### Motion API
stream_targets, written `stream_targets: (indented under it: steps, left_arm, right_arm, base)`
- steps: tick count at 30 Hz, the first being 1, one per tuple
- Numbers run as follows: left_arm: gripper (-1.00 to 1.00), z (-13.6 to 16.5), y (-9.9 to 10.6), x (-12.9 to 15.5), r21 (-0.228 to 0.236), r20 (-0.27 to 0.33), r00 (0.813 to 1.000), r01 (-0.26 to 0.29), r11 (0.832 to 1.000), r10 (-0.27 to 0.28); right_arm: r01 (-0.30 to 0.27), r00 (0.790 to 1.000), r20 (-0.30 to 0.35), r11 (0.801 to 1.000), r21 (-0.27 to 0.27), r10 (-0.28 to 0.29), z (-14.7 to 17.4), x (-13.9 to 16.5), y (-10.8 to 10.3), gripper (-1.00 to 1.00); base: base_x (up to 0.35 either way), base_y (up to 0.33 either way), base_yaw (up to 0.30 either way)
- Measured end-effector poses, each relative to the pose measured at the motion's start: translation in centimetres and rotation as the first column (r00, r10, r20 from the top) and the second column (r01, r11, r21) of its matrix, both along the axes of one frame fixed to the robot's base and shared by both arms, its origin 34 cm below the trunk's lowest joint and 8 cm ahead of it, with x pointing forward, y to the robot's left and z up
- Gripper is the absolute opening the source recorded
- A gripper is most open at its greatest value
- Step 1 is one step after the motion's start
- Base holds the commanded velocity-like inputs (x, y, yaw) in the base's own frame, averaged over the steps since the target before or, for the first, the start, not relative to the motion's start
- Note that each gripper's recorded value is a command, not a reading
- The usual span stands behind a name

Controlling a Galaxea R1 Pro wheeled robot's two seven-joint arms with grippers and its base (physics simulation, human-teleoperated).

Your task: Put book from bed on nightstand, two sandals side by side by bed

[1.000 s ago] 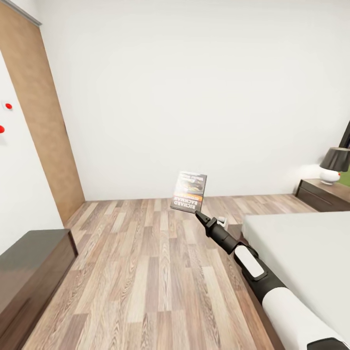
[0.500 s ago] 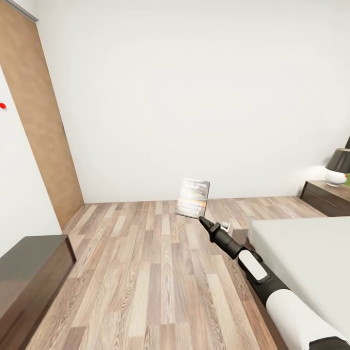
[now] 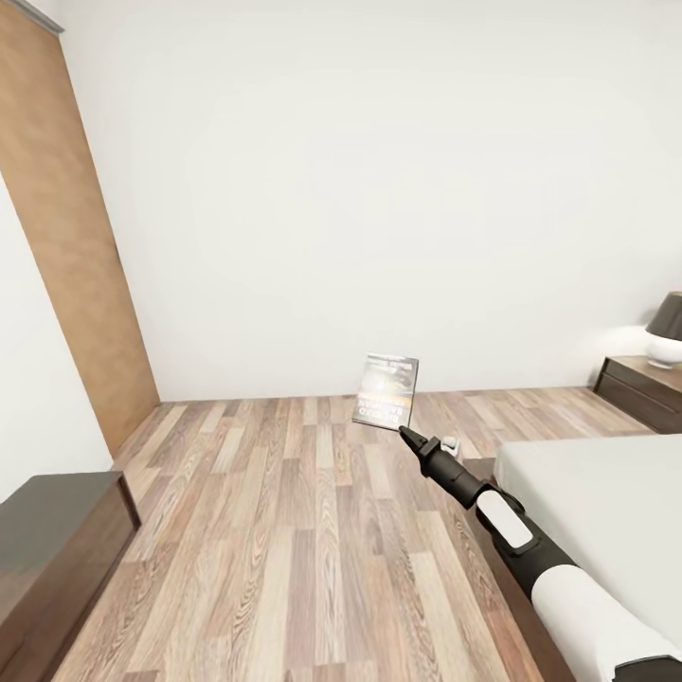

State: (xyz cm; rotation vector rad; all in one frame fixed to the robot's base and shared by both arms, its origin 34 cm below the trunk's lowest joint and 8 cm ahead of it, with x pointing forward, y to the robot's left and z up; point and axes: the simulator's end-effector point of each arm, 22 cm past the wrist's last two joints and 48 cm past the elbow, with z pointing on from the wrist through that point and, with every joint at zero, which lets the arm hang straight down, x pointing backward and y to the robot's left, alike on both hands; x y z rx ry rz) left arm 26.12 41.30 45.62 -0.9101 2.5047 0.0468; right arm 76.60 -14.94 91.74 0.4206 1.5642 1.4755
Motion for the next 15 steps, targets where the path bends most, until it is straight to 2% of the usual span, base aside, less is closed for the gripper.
stream_targets:
  steps: [4, 15]
  left_arm:
    - [1.00, 0.0, -0.1, 0.1, -0.001, 0.002, 1.000, 0.000, 1.000, 0.000]
    - [1.00, -0.1, -0.5, 0.2, -0.006, 0.004, 1.000, 0.000, 1.000, 0.000]
  right_arm:
    - [0.008, 1.000, 0.000, 1.000, -0.015, -0.008, -0.2, 0.1, -0.9, -1.00]
    - [0.012, 1.000, -0.001, 1.000, -0.024, -0.012, -0.3, 0.1, -1.3, -1.00]
  base:
    - [0.244, 0.009, 0.000]
    - [0.241, 0.002, 0.000]
